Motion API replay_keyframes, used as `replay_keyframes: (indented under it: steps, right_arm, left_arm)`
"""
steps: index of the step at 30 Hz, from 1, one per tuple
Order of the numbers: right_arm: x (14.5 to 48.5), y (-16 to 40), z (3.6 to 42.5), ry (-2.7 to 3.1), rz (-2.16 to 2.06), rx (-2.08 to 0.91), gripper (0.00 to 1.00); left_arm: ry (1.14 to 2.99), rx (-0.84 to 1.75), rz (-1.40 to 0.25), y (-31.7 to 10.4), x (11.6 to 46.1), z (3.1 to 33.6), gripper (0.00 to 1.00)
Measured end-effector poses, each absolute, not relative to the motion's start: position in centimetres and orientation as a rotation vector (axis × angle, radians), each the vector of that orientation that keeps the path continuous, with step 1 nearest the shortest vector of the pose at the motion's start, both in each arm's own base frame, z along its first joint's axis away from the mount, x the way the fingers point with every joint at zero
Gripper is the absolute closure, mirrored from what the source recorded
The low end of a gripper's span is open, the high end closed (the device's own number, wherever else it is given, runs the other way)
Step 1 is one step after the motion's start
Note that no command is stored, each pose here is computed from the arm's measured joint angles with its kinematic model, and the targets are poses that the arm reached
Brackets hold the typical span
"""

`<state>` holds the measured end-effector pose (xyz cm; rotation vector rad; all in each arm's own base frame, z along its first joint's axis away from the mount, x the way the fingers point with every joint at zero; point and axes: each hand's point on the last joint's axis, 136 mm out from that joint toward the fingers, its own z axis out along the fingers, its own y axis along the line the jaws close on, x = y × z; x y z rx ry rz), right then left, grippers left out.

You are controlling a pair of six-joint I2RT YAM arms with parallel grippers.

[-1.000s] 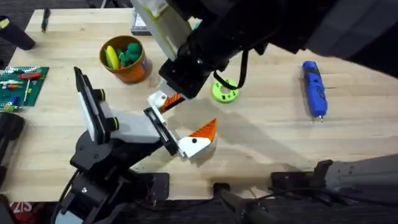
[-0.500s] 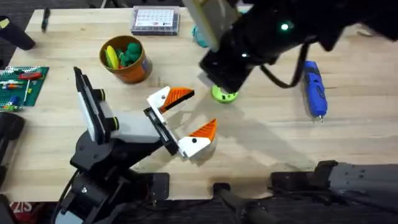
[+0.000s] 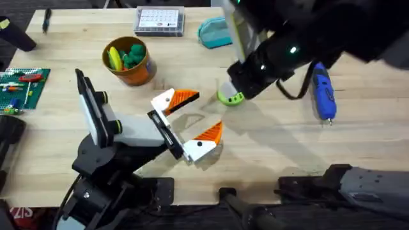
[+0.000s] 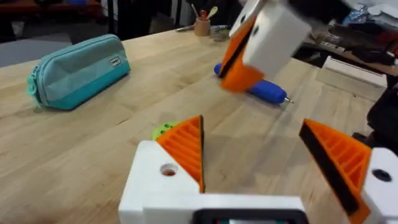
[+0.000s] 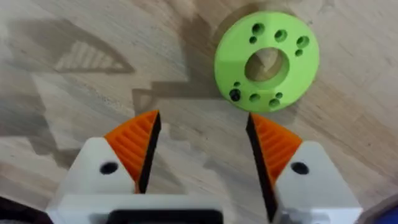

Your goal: Pick up the gripper from the table and insert it into the empty holder that is missing its gripper. Then pick up a screw, insert it into the mounting hole, and use the screwdriver to tighten it. Finally, clean up the table by picking up the vegetable and placing it into the bucket.

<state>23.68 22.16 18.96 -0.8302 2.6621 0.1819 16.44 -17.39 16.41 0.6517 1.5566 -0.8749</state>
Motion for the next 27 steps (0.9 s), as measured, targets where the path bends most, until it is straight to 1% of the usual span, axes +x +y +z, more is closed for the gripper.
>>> replay_keyframes:
  steps: [2,3,5,8,10,16,22,27]
  right_arm:
    - [23.6,22.2,17.8,2.68,0.188,-0.816,0.388]
    - [23.4,22.1,17.1,2.694,0.185,-0.814,0.315]
    - [23.2,22.1,16.0,2.719,0.183,-0.806,0.211]
    - [23.3,22.2,14.5,2.746,0.173,-0.799,0.111]
    - [23.5,22.4,13.7,2.763,0.165,-0.802,0.097]
    - [23.9,22.8,11.2,2.817,0.125,-0.819,0.097]
    - [23.8,22.8,8.2,2.898,0.061,-0.844,0.151]
    - [24.2,23.0,7.2,2.905,0.041,-0.846,0.164]
  left_arm:
    - [1.557,0.651,-0.874,-17.4,16.5,16.4,0.02]
    - [1.557,0.649,-0.872,-17.4,16.5,16.4,0.02]
    - [1.558,0.646,-0.869,-17.3,16.5,16.4,0.02]
    - [1.559,0.643,-0.866,-17.3,16.6,16.4,0.02]
    - [1.56,0.641,-0.864,-17.3,16.6,16.4,0.02]
    - [1.56,0.639,-0.863,-17.2,16.7,16.4,0.02]
    - [1.56,0.638,-0.861,-17.2,16.7,16.4,0.02]
    - [1.561,0.638,-0.861,-17.2,16.7,16.4,0.02]
